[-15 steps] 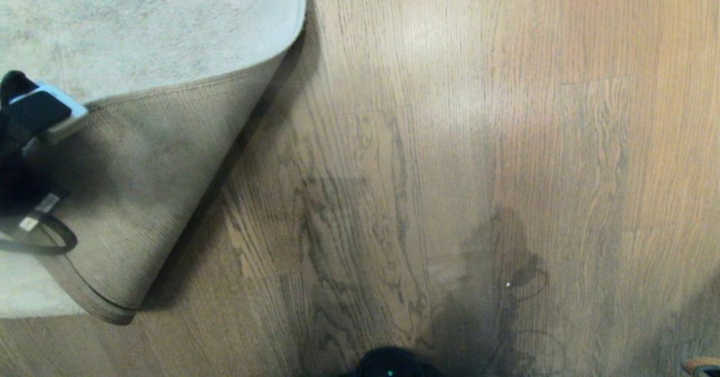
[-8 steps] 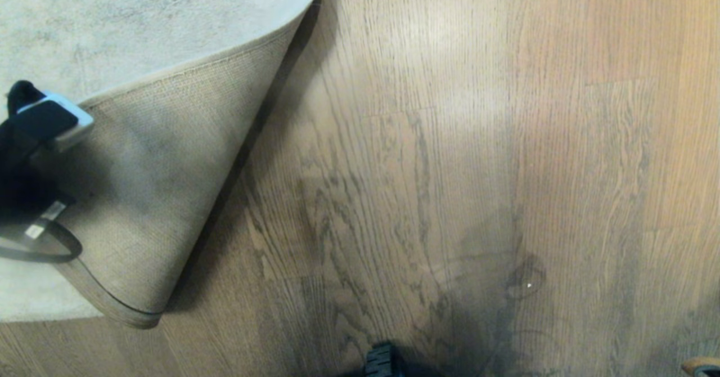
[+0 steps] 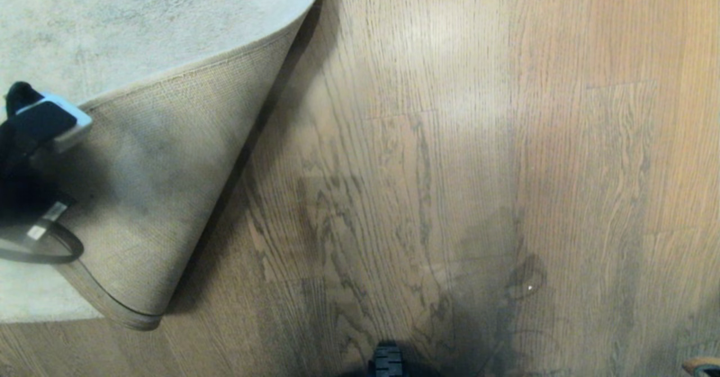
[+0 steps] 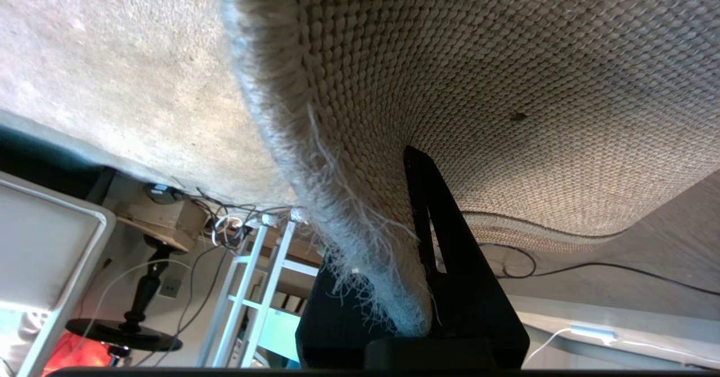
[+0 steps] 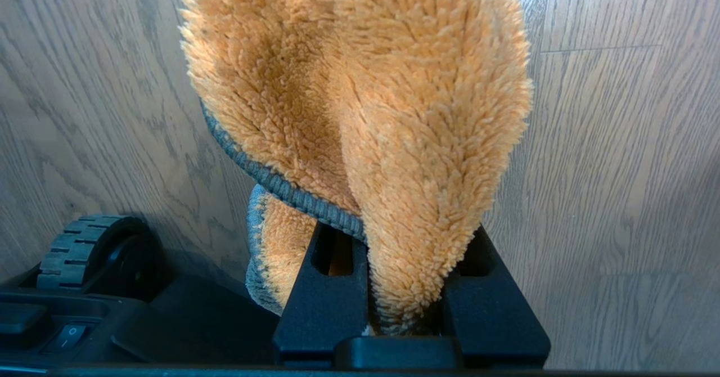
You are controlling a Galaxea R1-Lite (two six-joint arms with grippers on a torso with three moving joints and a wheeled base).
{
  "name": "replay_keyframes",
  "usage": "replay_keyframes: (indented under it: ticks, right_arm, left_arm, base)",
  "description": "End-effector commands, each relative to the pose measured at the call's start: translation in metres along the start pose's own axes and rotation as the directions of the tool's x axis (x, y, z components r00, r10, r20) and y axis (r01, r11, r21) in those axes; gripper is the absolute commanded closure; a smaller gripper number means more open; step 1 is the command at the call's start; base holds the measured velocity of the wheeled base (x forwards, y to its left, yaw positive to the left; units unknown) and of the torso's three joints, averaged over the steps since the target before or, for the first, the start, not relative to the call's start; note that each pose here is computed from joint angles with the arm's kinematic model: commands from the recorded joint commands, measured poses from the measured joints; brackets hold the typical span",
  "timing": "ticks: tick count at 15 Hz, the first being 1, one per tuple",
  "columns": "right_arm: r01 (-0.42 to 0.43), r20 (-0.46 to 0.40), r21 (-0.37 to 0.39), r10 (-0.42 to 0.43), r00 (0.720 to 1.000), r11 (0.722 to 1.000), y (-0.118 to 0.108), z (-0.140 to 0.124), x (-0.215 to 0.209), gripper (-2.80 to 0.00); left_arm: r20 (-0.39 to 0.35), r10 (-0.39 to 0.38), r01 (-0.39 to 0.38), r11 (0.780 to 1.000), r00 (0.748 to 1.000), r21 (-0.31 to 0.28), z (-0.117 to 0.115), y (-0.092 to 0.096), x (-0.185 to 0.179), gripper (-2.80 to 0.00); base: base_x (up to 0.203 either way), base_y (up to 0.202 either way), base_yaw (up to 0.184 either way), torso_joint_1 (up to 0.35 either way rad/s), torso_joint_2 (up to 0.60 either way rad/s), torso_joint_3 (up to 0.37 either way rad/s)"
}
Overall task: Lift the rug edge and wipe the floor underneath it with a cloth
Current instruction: Lift up the carpet
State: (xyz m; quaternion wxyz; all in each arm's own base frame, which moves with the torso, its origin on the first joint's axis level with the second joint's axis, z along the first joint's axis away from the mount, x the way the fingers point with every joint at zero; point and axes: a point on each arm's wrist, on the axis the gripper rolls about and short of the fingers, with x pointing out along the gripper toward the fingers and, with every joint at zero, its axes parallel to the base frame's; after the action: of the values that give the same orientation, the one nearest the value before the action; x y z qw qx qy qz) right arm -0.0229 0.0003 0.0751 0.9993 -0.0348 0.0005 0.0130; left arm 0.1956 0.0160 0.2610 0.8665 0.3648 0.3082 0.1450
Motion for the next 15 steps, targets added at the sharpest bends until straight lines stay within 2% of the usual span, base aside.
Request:
replay_keyframes:
  ticks: [1,15]
  right_arm:
    - [-0.002,-0.001,-0.001,0.002,1.0,1.0,0.0,0.0,0.0001,0.0]
    - [-0.002,-0.001,0.001,0.002,1.0,1.0,0.0,0.0,0.0001,0.0]
  left_arm:
    - [-0.004,0.002,-0.002,1.0,1.0,0.0,-0.0003,-0.0001,0.0002,0.0]
    - [-0.004,0.011,-0.011,1.0,1.0,-0.006,0.0012,0.0013,0.0004,0.0]
  base:
    - [0.0,0.0,0.0,0.0,0.0,0.0]
    - [0.0,0.0,0.0,0.0,0.0,0.0]
